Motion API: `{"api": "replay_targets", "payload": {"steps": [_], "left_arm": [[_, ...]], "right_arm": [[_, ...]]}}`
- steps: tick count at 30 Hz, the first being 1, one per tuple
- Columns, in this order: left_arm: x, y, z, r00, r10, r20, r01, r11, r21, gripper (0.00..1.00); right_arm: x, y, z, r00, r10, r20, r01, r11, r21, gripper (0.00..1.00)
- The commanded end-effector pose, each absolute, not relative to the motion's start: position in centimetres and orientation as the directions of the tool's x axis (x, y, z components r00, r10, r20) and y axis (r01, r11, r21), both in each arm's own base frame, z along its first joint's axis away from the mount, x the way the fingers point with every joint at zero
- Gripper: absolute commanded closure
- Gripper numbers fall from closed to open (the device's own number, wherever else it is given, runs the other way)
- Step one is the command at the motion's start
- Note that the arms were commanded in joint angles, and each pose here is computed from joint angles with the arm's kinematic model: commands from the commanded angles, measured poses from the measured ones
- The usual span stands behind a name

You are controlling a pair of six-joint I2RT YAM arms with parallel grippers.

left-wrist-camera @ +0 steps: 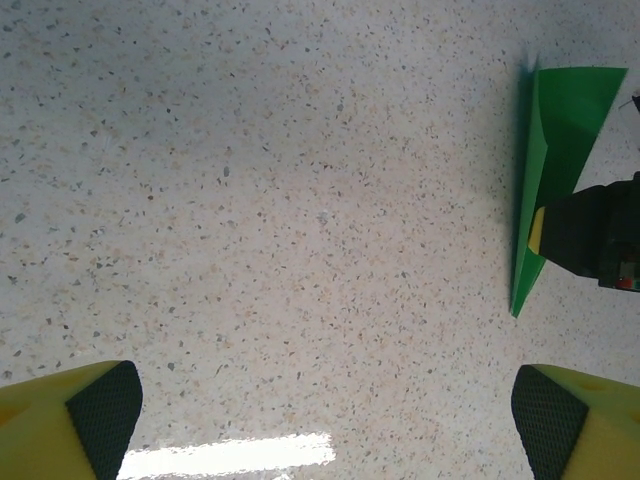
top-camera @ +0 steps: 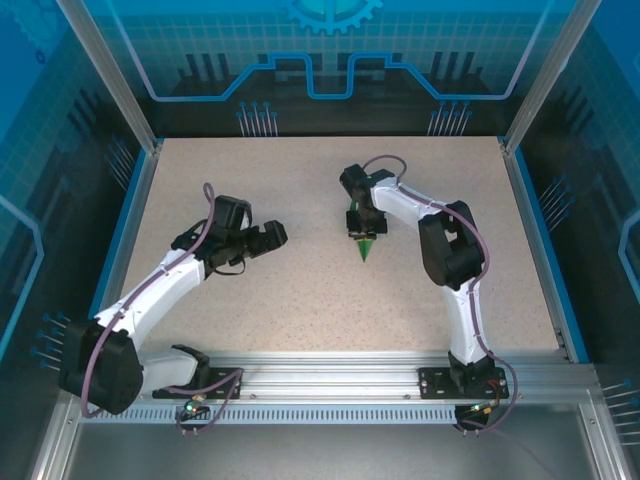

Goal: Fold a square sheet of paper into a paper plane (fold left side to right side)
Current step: Place the paper plane at the center of the table.

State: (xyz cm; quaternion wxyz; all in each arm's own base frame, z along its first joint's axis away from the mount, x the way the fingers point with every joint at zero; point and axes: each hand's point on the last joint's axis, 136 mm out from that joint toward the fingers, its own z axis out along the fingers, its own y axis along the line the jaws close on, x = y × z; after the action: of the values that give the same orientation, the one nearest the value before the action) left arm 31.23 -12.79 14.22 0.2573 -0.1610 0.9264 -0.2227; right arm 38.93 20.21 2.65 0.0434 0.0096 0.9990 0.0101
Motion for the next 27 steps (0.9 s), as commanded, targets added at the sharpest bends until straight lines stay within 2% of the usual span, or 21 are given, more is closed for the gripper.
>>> {"api": "replay_targets", "payload": {"steps": [1, 16, 27], "left_arm": [[31.6, -13.1, 15.2, -0.824, -0.393, -0.409, -0.155, 0.850, -0.503, 0.01], [31.7, -13.2, 15.2, -0.828, -0.387, -0.406, -0.152, 0.852, -0.501, 0.01], [31.8, -13.3, 15.8, -0.825, -0.388, -0.411, -0.147, 0.850, -0.507, 0.01]], "right_arm": [[38.6, 19.9, 2.3, -0.999, 0.011, -0.053, 0.010, 1.000, 0.016, 0.88], [38.5, 20.1, 3.0, -0.998, -0.011, -0.059, -0.012, 1.000, 0.010, 0.82], [38.0, 19.7, 5.0, -0.996, -0.020, -0.089, -0.019, 1.000, -0.012, 0.74]]}}
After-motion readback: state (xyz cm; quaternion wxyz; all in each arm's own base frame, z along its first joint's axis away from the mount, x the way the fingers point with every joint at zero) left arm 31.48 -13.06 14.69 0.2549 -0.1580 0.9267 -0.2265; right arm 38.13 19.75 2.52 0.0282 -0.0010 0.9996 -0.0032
